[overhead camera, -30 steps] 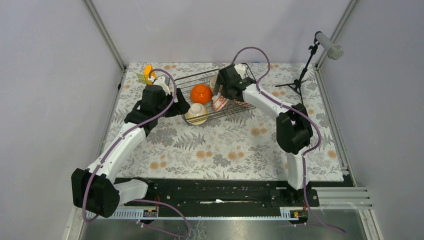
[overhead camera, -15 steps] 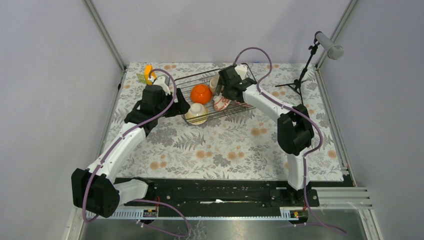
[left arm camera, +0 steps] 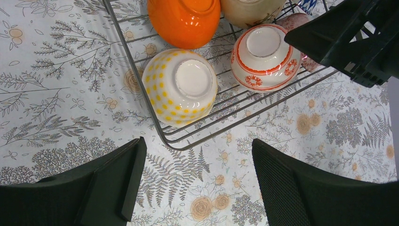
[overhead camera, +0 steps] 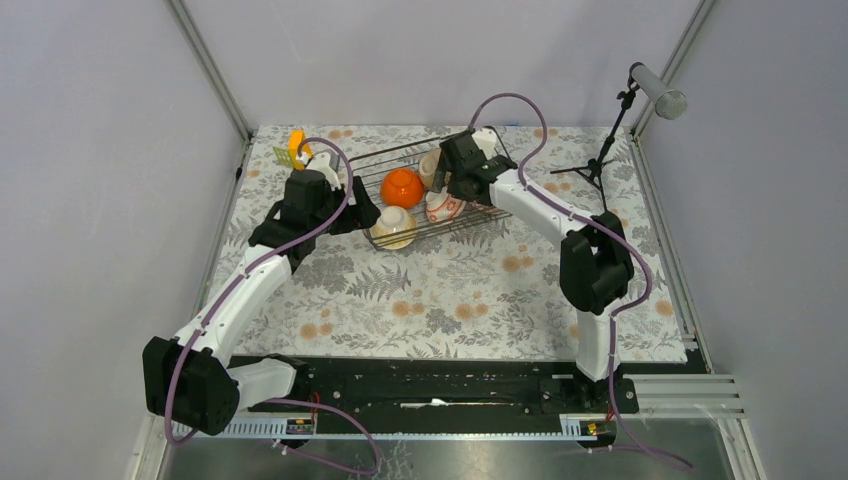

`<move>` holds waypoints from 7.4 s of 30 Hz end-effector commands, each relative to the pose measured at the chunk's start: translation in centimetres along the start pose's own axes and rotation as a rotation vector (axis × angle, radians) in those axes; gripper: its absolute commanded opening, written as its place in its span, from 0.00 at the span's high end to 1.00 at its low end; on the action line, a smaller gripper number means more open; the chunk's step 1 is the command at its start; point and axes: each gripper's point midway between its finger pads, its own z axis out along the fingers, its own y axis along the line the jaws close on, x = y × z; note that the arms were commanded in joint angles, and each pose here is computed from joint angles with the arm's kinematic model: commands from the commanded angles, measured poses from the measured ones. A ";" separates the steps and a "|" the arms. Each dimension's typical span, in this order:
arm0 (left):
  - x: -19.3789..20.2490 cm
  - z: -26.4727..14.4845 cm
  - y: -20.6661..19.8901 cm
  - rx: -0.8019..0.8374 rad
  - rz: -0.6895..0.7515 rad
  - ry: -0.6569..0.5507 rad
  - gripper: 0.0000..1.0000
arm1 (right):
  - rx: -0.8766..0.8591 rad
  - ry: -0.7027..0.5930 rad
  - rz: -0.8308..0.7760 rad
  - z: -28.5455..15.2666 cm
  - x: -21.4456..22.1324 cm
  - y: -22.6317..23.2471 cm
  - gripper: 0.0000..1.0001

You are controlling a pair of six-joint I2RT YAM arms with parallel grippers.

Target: Unload the bowls from the dish rack

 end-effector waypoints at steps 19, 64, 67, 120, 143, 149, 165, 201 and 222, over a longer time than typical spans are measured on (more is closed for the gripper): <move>-2.2 -1.0 -0.8 0.009 0.024 -0.055 0.13 | -0.194 -0.091 0.084 -3.7 -5.3 2.6 0.00; -1.9 -0.7 -0.1 -0.018 0.025 -0.049 0.13 | -0.028 0.135 0.127 1.8 1.1 1.1 0.05; -1.9 -0.8 -0.2 -0.018 0.027 -0.050 0.13 | -0.029 0.141 0.125 1.9 1.3 1.1 0.01; -4.2 -1.6 -4.7 0.198 -0.014 -0.107 0.12 | -0.608 -0.007 0.185 -7.9 -6.5 9.2 0.51; -10.6 -3.6 -9.6 0.790 -0.585 -0.145 0.13 | -1.170 0.004 0.408 -17.9 -10.5 8.0 0.56; -11.1 -3.5 -10.3 0.868 -0.611 -0.116 0.14 | -1.313 0.032 0.394 -20.6 -11.0 8.9 0.56; -12.1 -6.5 -14.2 1.178 -0.566 -0.080 0.18 | -1.426 0.141 0.441 -20.3 -10.3 9.9 0.59; -12.4 -8.9 -17.0 1.349 -0.520 -0.035 1.00 | -1.457 0.185 0.417 -19.7 -8.0 9.3 0.00; -9.3 -3.4 -10.4 0.549 -0.377 -0.086 1.00 | -0.869 0.040 0.254 -14.7 -6.7 3.3 0.00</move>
